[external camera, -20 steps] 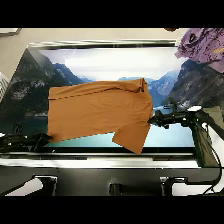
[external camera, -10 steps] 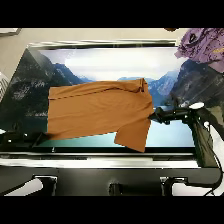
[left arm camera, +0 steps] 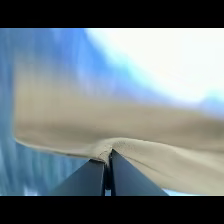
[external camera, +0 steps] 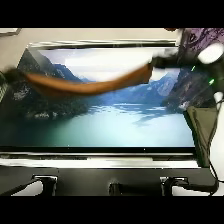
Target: Fold the clothes and pants, and hang the long-sleeved shirts on hangers.
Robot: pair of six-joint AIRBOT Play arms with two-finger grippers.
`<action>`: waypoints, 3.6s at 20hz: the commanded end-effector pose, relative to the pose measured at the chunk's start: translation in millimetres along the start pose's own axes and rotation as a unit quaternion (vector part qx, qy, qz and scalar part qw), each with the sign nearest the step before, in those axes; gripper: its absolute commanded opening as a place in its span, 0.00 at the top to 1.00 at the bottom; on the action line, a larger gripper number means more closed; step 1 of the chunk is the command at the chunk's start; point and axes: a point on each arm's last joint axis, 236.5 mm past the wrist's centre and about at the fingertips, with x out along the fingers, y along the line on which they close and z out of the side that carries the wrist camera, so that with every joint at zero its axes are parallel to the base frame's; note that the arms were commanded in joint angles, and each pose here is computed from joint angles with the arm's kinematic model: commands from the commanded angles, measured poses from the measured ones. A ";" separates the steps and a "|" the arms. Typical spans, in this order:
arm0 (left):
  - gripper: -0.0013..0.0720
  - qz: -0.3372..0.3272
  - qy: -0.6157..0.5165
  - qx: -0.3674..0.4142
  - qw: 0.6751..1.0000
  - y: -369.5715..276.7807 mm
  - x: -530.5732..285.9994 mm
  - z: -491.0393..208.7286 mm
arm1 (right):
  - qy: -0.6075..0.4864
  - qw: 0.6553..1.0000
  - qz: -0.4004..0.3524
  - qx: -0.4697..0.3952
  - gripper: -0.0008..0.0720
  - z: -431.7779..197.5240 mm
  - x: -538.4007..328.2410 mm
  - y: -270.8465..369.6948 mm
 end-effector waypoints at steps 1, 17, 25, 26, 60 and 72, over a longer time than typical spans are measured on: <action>0.96 0.027 -0.214 0.075 0.974 -70.0 -130.7 140.9 | -0.191 0.979 -0.007 -0.073 0.95 127.3 -111.7 80.9; 0.96 0.142 -0.209 0.053 0.966 -64.8 -261.7 68.1 | -0.235 0.963 -0.058 -0.121 0.95 96.3 -268.2 151.5; 0.96 0.128 0.141 0.046 0.981 31.7 87.5 -47.9 | 0.054 0.990 -0.098 0.086 0.95 -31.1 22.0 -45.3; 0.96 0.129 0.154 0.044 0.979 43.0 121.7 -62.7 | 0.071 0.987 -0.103 0.101 0.95 -47.6 50.0 -65.9; 0.96 0.231 0.435 -0.005 0.871 120.7 156.4 -233.4 | 0.306 0.908 -0.244 0.148 0.95 -224.5 115.5 -183.7; 0.02 0.224 0.406 0.001 0.886 113.6 133.7 -192.2 | 0.273 0.923 -0.240 0.126 0.34 -180.8 89.7 -165.4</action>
